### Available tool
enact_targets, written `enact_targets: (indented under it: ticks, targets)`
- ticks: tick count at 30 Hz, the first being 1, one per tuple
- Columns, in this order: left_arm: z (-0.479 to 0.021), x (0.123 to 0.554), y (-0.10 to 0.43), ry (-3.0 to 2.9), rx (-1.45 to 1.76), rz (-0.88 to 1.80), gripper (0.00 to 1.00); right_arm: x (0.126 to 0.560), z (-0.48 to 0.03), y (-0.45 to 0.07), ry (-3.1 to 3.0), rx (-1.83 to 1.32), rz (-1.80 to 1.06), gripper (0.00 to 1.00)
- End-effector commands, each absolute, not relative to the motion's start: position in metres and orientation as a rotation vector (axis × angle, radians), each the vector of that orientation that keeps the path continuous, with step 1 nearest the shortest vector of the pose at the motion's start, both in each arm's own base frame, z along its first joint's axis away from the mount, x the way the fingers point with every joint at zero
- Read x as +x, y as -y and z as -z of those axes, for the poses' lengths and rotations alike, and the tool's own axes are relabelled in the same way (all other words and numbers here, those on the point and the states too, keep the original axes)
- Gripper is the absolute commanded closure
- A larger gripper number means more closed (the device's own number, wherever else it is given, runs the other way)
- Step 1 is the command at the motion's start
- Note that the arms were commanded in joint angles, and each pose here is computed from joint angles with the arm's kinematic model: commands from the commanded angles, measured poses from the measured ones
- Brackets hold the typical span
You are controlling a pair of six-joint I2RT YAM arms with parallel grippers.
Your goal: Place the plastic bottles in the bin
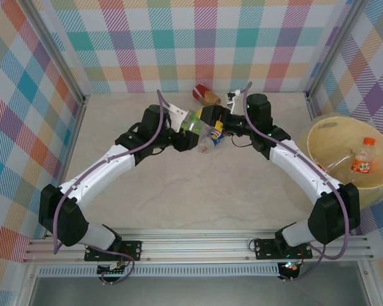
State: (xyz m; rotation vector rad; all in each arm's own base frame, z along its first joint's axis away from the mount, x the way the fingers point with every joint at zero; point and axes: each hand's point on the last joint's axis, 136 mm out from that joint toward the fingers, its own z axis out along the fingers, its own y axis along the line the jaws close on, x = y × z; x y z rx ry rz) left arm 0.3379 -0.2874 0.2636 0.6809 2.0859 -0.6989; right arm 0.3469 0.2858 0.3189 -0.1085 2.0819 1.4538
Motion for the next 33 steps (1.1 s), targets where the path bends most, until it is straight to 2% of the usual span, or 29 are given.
enact_targets:
  ticks: [1,4,7,10,19,27,31,33]
  targets:
    - [-0.285,0.333,0.288,-2.016,0.735,0.625,0.60,0.347,-0.339,-0.296,-2.032,-0.118,-1.509,0.00]
    - [-0.290,0.329,0.292,-1.993,0.751,0.632,0.60,0.356,-0.327,-0.290,-2.075,-0.024,-1.429,0.01]
    - [-0.293,0.326,0.296,-1.978,0.764,0.643,0.60,0.360,-0.322,-0.287,-2.082,0.018,-1.400,0.09]
    - [-0.294,0.323,0.300,-1.971,0.782,0.647,0.60,0.359,-0.323,-0.289,-2.086,0.005,-1.414,0.12]
    - [-0.299,0.313,0.317,-1.935,0.833,0.731,0.60,0.356,-0.325,-0.295,-2.078,-0.045,-1.446,0.14]
    - [-0.295,0.315,0.317,-1.967,0.829,0.719,0.59,0.355,-0.324,-0.290,-2.072,-0.058,-1.391,0.38]
    - [-0.295,0.319,0.314,-1.987,0.793,0.699,0.47,0.356,-0.324,-0.284,-2.068,-0.049,-1.347,0.46]
    - [-0.297,0.318,0.314,-1.983,0.784,0.710,0.35,0.356,-0.324,-0.281,-2.060,-0.047,-1.323,0.48]
